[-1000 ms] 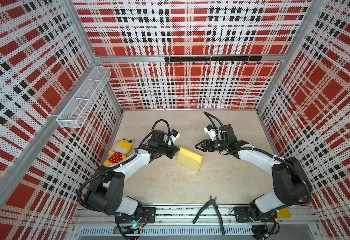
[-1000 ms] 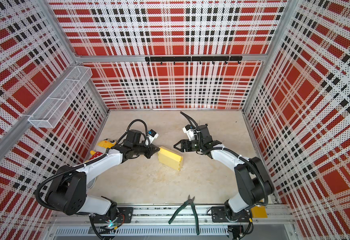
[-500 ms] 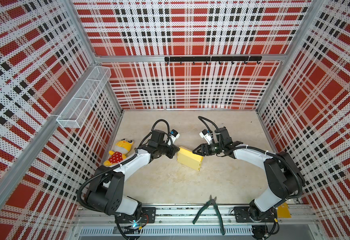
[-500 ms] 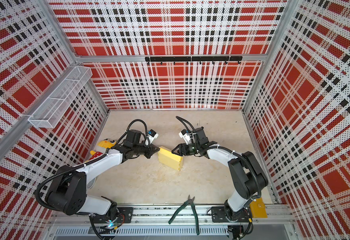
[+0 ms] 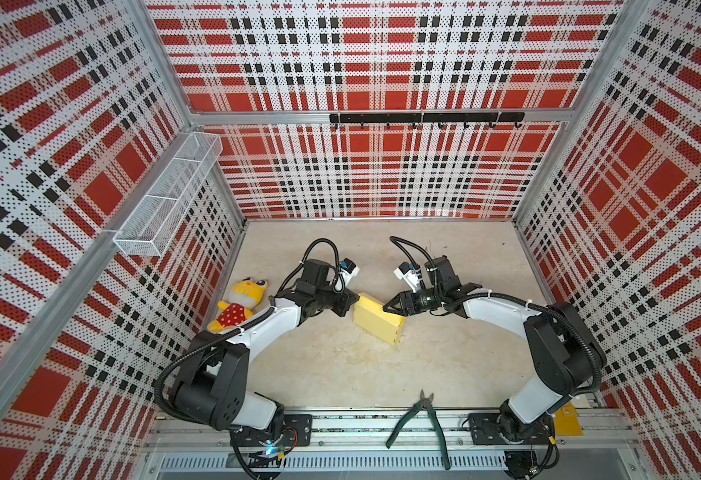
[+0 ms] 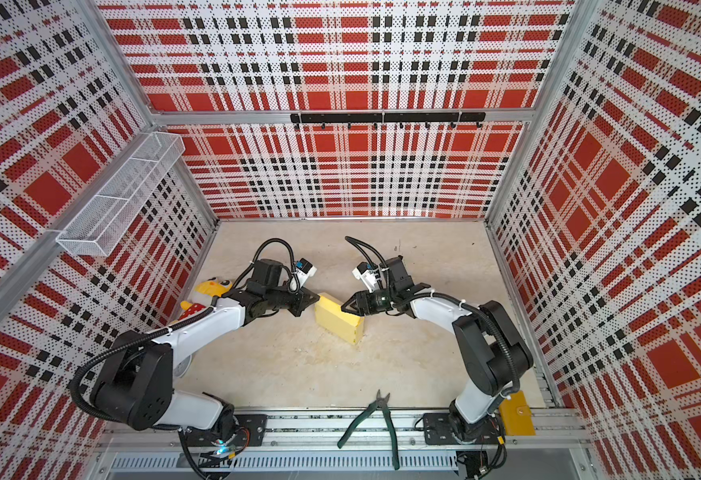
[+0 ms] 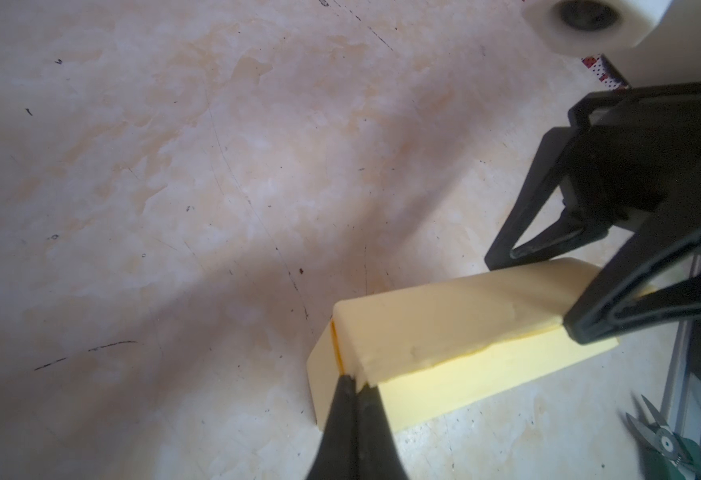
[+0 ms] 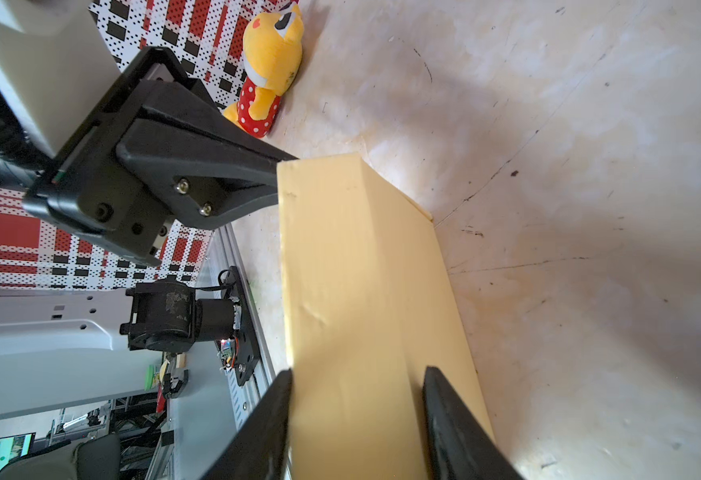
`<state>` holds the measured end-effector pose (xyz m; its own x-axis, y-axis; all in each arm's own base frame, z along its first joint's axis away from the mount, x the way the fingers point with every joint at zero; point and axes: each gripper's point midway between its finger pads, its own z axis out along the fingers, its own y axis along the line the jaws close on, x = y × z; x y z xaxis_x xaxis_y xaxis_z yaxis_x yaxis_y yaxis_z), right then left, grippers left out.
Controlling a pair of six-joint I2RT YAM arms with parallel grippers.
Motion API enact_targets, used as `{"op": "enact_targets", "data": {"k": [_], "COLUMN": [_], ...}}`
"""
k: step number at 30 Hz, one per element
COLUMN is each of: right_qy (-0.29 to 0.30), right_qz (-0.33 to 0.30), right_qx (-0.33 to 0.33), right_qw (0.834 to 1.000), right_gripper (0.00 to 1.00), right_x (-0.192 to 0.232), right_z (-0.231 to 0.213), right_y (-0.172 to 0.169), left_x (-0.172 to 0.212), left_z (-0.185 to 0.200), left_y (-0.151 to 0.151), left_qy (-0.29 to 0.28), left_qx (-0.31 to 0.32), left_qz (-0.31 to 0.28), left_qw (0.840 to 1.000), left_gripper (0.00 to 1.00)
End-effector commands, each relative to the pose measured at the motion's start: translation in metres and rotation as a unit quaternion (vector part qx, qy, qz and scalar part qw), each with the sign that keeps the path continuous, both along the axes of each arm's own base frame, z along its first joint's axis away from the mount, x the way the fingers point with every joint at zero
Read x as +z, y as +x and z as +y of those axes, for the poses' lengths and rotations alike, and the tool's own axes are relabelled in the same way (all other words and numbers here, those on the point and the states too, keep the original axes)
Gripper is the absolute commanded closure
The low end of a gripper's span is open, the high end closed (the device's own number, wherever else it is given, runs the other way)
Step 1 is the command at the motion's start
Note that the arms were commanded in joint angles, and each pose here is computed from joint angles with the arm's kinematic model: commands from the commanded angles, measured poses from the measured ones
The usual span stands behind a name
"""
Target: Fold the paper box
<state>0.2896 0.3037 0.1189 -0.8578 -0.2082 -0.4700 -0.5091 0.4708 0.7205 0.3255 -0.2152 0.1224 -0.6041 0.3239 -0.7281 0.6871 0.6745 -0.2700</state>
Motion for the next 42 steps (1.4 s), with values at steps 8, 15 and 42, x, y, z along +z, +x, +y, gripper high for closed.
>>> {"op": "enact_targets", "data": {"k": [8, 15, 42], "right_qy": [-0.051, -0.064, -0.235], "right_qz": [-0.018, -0.035, -0.147], "right_qx": [0.008, 0.009, 0.032], "right_qw": [0.999, 0.997, 0.960], "right_gripper": [0.55, 0.56, 0.47], "right_x": [-0.019, -0.013, -0.009], "right_z": [0.005, 0.012, 0.030], "right_y": [-0.006, -0.010, -0.025], "left_x": [-0.021, -0.020, -0.017], "left_z": [0.013, 0.015, 0.017], "left_y": [-0.014, -0.015, -0.014], "left_qy": [0.018, 0.016, 0.011], "left_qx": [0.018, 0.021, 0.025], "left_qz": [0.044, 0.042, 0.036], "left_qw": [0.999, 0.999, 0.999], "left_gripper": [1.00, 1.00, 1.00]}}
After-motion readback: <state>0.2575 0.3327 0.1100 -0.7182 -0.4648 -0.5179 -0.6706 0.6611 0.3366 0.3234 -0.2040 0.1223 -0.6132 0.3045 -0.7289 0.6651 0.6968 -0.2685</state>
